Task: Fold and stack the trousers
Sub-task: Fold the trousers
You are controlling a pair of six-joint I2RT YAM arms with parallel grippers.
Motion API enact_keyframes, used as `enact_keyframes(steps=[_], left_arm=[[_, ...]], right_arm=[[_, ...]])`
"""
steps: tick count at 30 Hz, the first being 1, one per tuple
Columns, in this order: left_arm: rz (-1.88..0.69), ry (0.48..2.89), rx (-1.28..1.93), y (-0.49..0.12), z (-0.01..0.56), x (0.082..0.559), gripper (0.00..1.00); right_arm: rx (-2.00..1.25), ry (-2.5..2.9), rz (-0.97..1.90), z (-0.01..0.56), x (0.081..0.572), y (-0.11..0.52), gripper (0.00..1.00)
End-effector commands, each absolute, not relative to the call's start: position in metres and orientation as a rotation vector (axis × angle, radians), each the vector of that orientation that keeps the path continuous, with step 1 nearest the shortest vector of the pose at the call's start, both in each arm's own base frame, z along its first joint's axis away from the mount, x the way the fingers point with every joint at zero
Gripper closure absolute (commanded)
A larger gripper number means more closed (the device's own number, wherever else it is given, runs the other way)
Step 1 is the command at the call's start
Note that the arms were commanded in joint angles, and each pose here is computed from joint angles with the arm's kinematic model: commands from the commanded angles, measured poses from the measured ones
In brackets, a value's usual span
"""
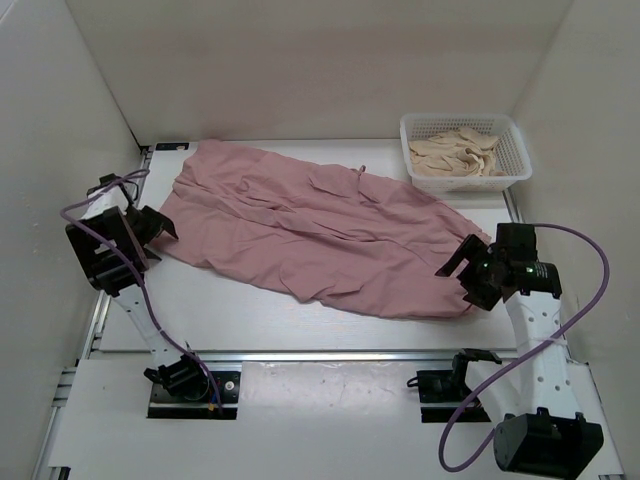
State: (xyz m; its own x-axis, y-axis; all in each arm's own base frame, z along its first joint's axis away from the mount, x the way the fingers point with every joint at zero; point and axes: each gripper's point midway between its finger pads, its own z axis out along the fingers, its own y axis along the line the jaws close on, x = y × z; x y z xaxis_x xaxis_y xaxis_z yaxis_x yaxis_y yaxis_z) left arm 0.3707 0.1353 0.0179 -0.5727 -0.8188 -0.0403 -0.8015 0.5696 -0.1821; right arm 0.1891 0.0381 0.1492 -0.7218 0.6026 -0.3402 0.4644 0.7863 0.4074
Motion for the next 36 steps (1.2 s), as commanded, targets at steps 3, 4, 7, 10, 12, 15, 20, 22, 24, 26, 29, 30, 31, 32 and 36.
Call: enact_keyframes(steps=[3,4,7,10,12,15,20,22,24,26,29,30,31,32,36], left_arm=[[-0.208,2.67,-1.31,0.131,0.01,0.397,0.42],[-0.21,2.668,-1.291,0.128,0.012,0.401,0.55],[-0.196,2.648,-1.28,0.132,0.021,0.408,0.89],[-0.206,2.612,-1.225,0.134,0.05,0.414,0.89],[-0.203,2.571,-1.184,0.137,0.072,0.421,0.89],[-0.2,2.505,-1.145,0.137,0.108,0.421,0.89],[-0.204,2.41,-1.056,0.135,0.159,0.418,0.89],[-0.203,2.389,-1.044,0.135,0.169,0.417,0.89],[-0.229,2.39,-1.037,0.131,0.17,0.418,0.89],[-0.253,2.392,-1.031,0.128,0.171,0.419,0.89],[-0.28,2.385,-1.018,0.126,0.175,0.422,0.89],[-0.28,2.385,-1.018,0.126,0.175,0.422,0.89],[-0.28,2.385,-1.018,0.126,0.175,0.422,0.89],[-0.281,2.393,-1.023,0.125,0.174,0.42,0.89],[-0.294,2.401,-1.024,0.123,0.171,0.421,0.89]], right_arm=[[0.846,2.549,0.571,0.137,0.189,0.06,0.0],[0.886,2.539,0.633,0.135,0.19,0.065,0.0],[0.995,2.554,0.738,0.113,0.182,0.075,0.0],[1.031,2.569,0.706,0.103,0.178,0.072,0.0],[1.047,2.543,0.639,0.111,0.179,0.064,0.0],[1.074,2.487,0.484,0.116,0.179,0.044,0.02],[1.11,2.436,0.326,0.131,0.184,0.021,0.04],[1.129,2.477,0.324,0.129,0.179,0.023,0.04],[1.195,2.532,0.32,0.115,0.172,0.027,0.06],[1.263,2.571,0.338,0.097,0.163,0.033,0.16],[1.333,2.542,0.361,0.082,0.159,0.036,0.3],[1.327,2.529,0.354,0.079,0.16,0.035,0.32],[1.33,2.501,0.353,0.078,0.164,0.033,0.35],[1.343,2.492,0.338,0.078,0.164,0.031,0.38],[1.385,2.502,0.229,0.065,0.164,0.02,0.42]])
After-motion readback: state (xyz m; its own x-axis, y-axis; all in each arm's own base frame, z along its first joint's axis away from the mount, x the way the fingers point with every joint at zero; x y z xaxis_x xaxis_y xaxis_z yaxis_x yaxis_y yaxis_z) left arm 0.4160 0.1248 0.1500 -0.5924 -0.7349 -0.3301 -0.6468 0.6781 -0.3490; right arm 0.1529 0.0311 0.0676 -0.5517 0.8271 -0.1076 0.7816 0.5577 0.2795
